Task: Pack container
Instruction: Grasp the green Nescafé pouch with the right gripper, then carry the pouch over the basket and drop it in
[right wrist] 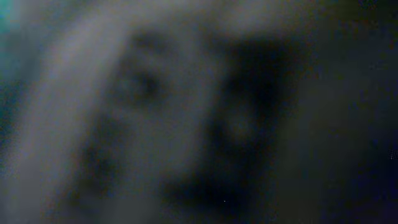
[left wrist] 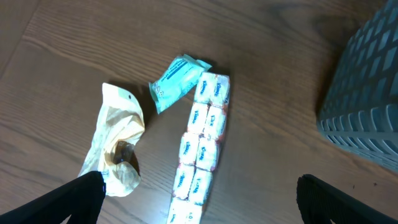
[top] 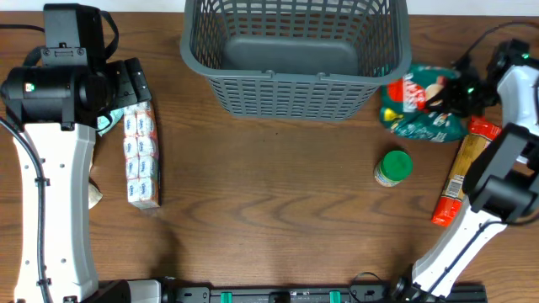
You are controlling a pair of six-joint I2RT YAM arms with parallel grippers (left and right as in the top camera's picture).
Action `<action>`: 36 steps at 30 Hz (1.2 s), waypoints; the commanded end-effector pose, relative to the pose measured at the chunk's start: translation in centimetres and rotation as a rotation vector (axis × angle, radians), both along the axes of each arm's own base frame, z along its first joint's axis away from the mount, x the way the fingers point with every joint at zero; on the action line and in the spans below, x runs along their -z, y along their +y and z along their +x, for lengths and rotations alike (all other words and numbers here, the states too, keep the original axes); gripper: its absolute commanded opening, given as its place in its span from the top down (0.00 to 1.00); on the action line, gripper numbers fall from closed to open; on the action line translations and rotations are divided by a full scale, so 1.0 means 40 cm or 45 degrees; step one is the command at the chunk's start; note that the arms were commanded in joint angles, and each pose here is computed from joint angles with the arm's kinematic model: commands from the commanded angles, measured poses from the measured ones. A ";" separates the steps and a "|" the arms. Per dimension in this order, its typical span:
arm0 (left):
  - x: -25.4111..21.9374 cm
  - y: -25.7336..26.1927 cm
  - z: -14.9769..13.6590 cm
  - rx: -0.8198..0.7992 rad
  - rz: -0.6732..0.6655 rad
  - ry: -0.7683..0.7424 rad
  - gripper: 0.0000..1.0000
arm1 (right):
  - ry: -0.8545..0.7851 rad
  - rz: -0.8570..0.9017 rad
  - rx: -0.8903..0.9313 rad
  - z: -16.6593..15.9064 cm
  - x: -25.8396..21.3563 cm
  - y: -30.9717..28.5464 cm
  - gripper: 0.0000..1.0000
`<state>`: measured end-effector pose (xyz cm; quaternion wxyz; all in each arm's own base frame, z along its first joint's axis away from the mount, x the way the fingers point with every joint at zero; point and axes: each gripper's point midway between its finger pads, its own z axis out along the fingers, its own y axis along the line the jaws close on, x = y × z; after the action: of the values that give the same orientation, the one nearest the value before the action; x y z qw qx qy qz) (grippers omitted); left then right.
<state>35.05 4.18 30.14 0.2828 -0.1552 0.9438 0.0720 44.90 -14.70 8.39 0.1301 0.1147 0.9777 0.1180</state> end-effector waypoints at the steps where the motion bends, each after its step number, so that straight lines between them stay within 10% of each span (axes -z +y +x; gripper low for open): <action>1: -0.007 0.003 -0.003 -0.006 0.002 -0.005 0.01 | -0.385 -0.229 0.127 0.027 -0.367 -0.045 0.99; 11: 0.001 0.003 -0.016 0.005 0.008 0.030 0.01 | -0.954 -0.473 0.014 -0.055 -0.803 0.044 0.99; 17: 0.002 0.003 -0.017 0.035 0.026 0.040 0.01 | -1.329 -0.545 -0.513 -0.059 -0.966 0.274 0.99; 29: 0.004 0.002 -0.021 0.036 0.024 0.051 0.01 | -1.716 -0.664 -1.362 -0.017 -0.981 0.721 0.99; 36: 0.006 0.002 -0.025 0.036 0.024 0.059 0.01 | -1.591 -0.652 -1.515 0.078 -0.818 0.850 0.99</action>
<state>34.11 4.17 29.58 0.2604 -0.1408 0.9519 0.0787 46.45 18.59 41.91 0.5794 -0.5139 0.6326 0.0129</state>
